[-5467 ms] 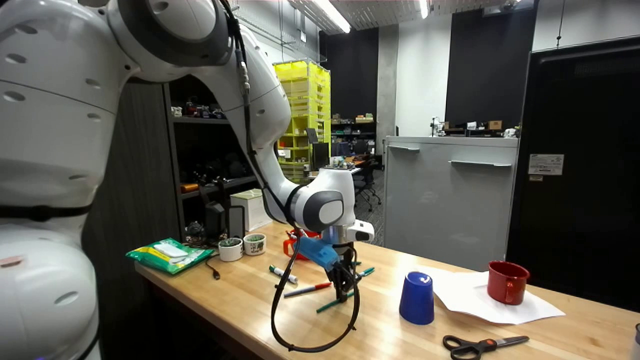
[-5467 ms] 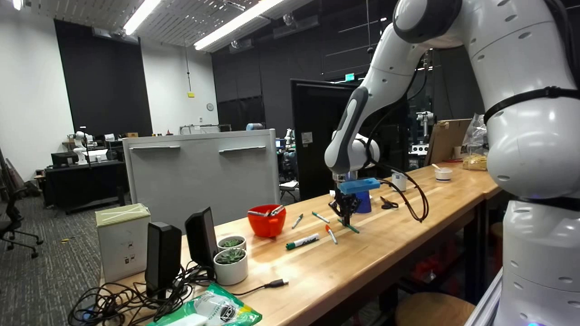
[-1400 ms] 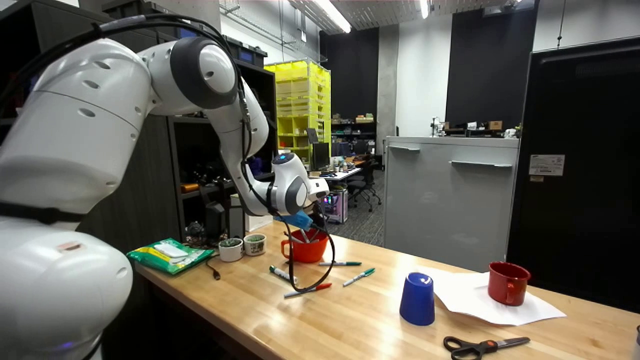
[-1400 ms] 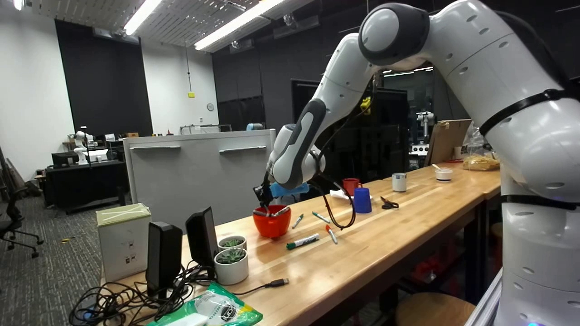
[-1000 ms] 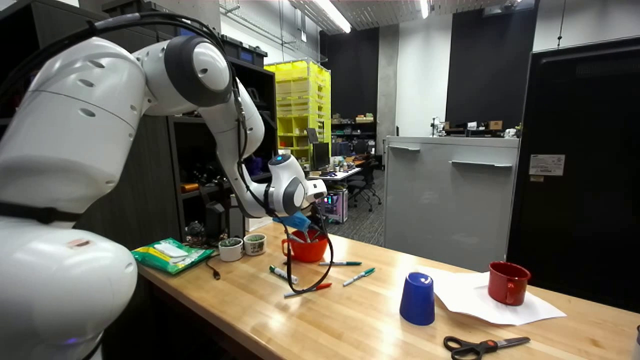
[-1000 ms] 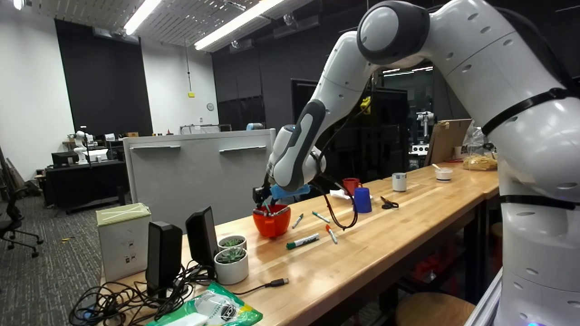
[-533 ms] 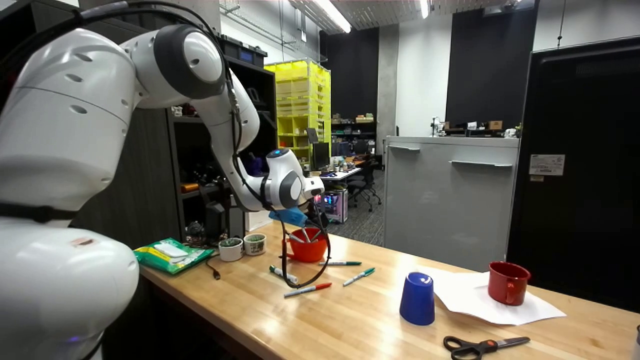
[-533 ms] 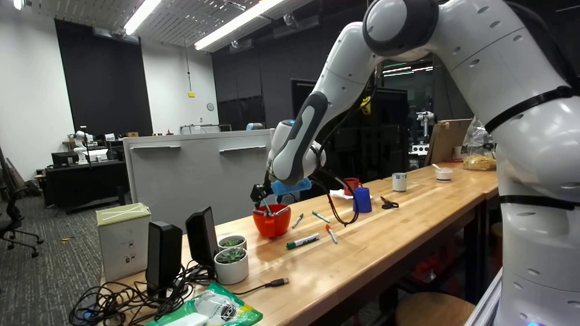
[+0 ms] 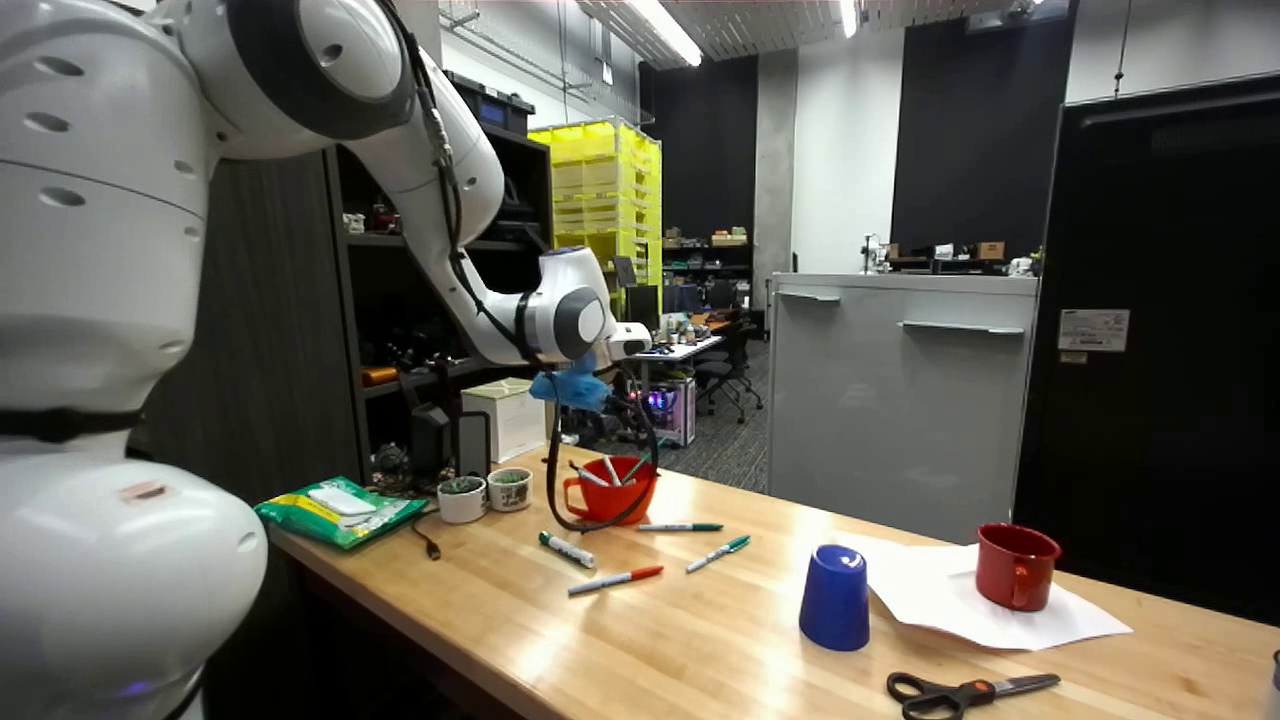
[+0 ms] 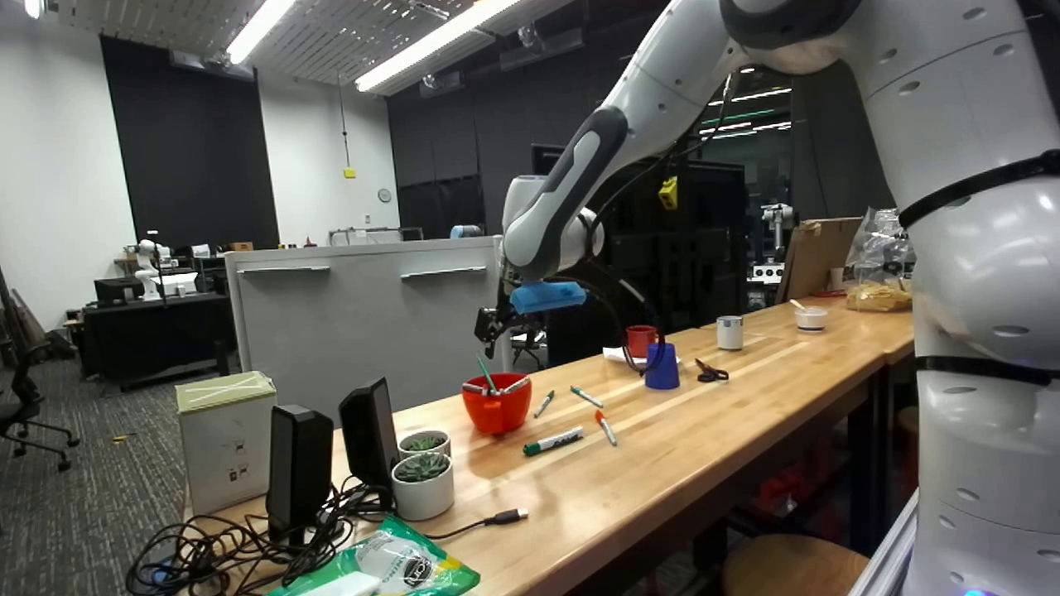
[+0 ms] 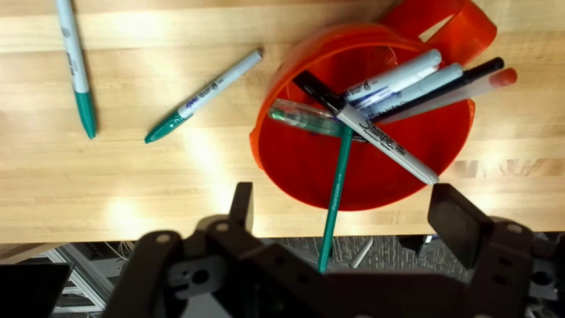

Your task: Put the green pencil in the left red cup

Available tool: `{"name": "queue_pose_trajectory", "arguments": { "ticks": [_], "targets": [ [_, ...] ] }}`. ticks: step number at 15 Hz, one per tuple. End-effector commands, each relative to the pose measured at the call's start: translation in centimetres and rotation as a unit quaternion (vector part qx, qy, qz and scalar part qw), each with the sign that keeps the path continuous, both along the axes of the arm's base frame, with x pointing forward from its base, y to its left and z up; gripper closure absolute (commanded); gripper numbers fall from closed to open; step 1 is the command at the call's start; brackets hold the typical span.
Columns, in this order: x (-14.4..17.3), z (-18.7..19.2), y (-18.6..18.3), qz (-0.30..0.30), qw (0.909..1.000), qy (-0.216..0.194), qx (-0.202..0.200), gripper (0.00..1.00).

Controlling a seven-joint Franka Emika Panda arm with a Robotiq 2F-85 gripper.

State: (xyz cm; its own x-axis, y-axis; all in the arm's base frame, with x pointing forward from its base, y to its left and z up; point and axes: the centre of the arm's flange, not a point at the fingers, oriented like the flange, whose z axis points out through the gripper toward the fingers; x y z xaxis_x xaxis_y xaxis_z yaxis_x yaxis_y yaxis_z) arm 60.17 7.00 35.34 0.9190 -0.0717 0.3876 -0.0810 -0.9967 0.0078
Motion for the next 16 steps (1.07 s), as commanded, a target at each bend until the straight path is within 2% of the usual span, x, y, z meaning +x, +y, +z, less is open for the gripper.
{"name": "queue_pose_trajectory", "arguments": {
  "ticks": [1, 8, 16],
  "targets": [
    [-2.7, 3.1, -2.4, 0.001, 0.9984, 0.057, 0.004, 0.0],
    [-6.6, 4.4, -7.0, 0.005, 0.9908, 0.135, 0.008, 0.0],
    [-11.5, 2.9, -9.8, -0.013, 0.9901, 0.14, 0.002, 0.0]
  ]
}}
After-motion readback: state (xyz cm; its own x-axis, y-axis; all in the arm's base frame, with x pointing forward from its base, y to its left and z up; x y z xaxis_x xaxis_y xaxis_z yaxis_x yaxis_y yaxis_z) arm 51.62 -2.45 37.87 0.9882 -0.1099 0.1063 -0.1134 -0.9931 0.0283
